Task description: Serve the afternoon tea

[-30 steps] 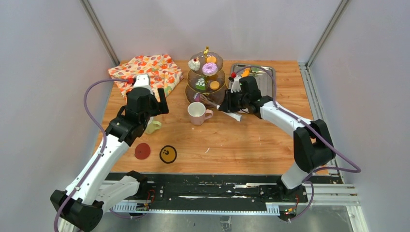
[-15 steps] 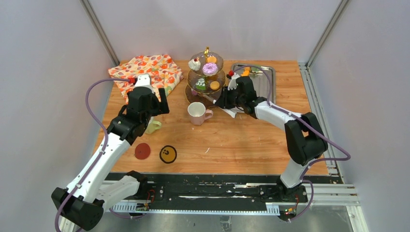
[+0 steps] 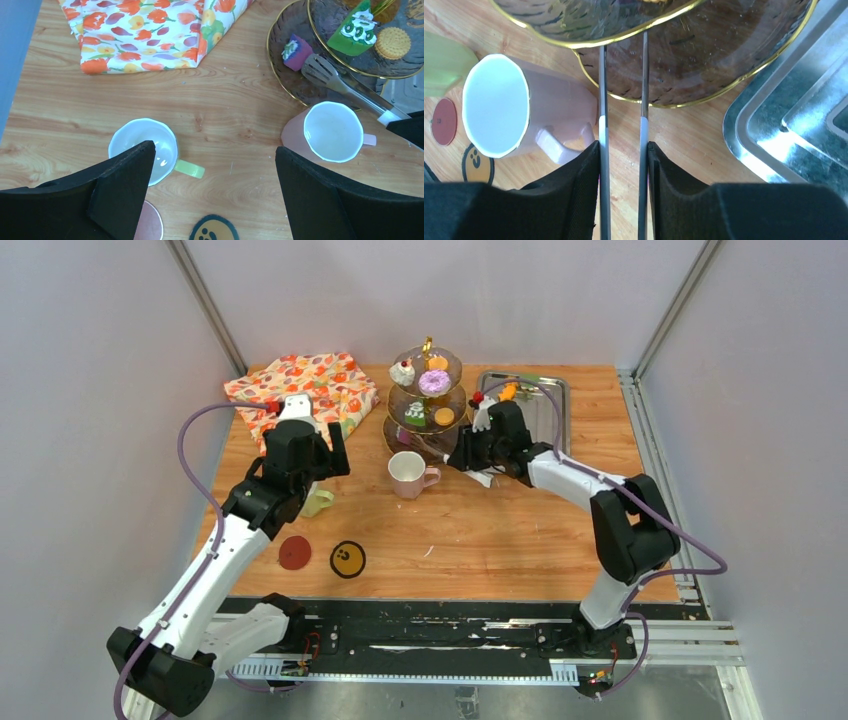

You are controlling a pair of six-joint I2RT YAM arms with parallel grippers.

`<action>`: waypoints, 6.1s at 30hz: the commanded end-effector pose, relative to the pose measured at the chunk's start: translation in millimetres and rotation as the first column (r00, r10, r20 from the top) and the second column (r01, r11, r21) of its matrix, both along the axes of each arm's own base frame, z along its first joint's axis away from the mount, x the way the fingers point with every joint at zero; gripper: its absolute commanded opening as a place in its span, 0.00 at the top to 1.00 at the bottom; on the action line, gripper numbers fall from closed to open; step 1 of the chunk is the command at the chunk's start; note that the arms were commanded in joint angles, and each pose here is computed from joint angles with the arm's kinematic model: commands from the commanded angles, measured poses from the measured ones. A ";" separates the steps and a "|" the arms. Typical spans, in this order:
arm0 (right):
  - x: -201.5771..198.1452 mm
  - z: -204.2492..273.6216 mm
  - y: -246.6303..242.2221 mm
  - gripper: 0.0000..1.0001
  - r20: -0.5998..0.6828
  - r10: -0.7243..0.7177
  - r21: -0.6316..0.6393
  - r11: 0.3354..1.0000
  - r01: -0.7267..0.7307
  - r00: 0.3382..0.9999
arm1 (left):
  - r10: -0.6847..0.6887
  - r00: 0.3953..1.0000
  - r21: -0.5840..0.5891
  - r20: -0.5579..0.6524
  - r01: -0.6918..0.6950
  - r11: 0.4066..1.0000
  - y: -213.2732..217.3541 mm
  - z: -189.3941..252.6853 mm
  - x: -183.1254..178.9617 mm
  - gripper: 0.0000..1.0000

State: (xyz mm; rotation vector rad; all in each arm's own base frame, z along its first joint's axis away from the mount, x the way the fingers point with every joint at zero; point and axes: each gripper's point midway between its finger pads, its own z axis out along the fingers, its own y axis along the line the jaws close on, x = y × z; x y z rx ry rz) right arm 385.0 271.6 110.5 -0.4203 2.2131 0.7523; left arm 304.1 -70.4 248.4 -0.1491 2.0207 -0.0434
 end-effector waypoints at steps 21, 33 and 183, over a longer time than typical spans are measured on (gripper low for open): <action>-52.6 30.2 -85.6 0.67 0.045 -0.132 -0.119 0.984 0.136 0.990 | 0.003 0.999 0.021 0.036 -0.004 1.000 6.2 10.2 -5.0 0.05; -32.1 59.6 -204.6 0.69 0.136 -0.472 -0.200 0.848 0.490 0.871 | -0.003 0.999 0.013 0.051 0.002 1.000 5.1 17.9 -4.2 0.05; -42.8 60.6 -130.8 0.99 -0.095 -0.279 -0.035 0.960 0.276 0.956 | -0.014 0.993 -0.015 0.114 0.016 1.000 8.0 38.5 -16.2 0.06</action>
